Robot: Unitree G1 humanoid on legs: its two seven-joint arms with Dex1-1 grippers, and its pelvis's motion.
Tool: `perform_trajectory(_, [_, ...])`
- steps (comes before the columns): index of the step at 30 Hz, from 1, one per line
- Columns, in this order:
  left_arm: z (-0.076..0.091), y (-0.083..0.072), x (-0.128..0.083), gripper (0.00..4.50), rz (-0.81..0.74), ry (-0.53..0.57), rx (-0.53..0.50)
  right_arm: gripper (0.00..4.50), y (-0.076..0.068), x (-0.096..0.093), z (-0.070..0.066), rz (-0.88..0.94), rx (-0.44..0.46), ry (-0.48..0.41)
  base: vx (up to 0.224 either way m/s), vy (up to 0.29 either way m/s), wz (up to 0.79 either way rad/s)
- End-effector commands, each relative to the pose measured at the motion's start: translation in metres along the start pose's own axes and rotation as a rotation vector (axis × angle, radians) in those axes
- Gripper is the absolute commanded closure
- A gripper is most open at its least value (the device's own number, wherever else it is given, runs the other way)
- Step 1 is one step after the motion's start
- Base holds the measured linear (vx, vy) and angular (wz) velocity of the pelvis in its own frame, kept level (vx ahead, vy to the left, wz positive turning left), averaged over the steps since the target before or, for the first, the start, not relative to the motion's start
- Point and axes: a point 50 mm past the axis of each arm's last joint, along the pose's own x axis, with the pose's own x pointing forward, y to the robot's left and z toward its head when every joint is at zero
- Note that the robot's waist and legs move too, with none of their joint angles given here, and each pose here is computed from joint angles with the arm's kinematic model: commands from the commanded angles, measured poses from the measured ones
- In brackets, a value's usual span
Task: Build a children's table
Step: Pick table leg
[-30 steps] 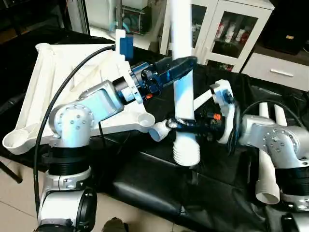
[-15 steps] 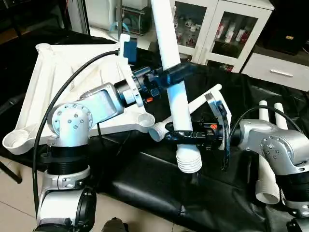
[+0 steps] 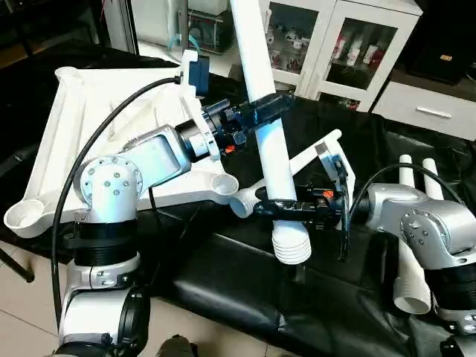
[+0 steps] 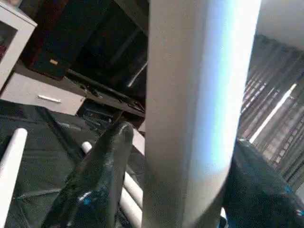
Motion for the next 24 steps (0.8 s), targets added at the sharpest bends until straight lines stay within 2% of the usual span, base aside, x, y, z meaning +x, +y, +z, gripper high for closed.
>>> perform_trajectory(1, [0.011,0.003,0.001,2.29,0.051,-0.009,0.078,1.94,0.003,-0.001,0.012,0.005,-0.058,-0.06,0.0,0.0,0.0])
perform_trajectory(8, [0.019,-0.005,0.003,2.61,0.012,-0.01,0.193,1.39,0.003,0.0,0.013,-0.01,-0.059,-0.086,0.0,0.0,0.0])
perform_trajectory(11, [0.022,-0.01,0.003,2.7,-0.044,-0.004,0.239,1.06,0.002,-0.002,0.016,-0.046,-0.087,-0.104,0.0,0.0,0.0])
perform_trajectory(15, [0.026,-0.011,0.004,2.73,-0.074,0.003,0.272,1.02,0.0,-0.004,0.021,-0.072,-0.105,-0.114,0.0,0.0,0.0])
perform_trajectory(16, [0.027,-0.015,0.003,2.74,-0.117,0.026,0.318,1.02,-0.001,-0.008,0.026,-0.076,-0.12,-0.114,0.0,0.0,0.0])
perform_trajectory(18, [0.028,-0.017,0.003,2.75,-0.144,0.04,0.342,1.02,0.0,-0.01,0.029,-0.074,-0.128,-0.11,0.0,0.0,0.0])
perform_trajectory(24, [0.03,-0.02,0.003,2.75,-0.184,0.05,0.358,1.02,0.001,-0.011,0.029,-0.048,-0.145,-0.068,0.0,0.0,0.0])
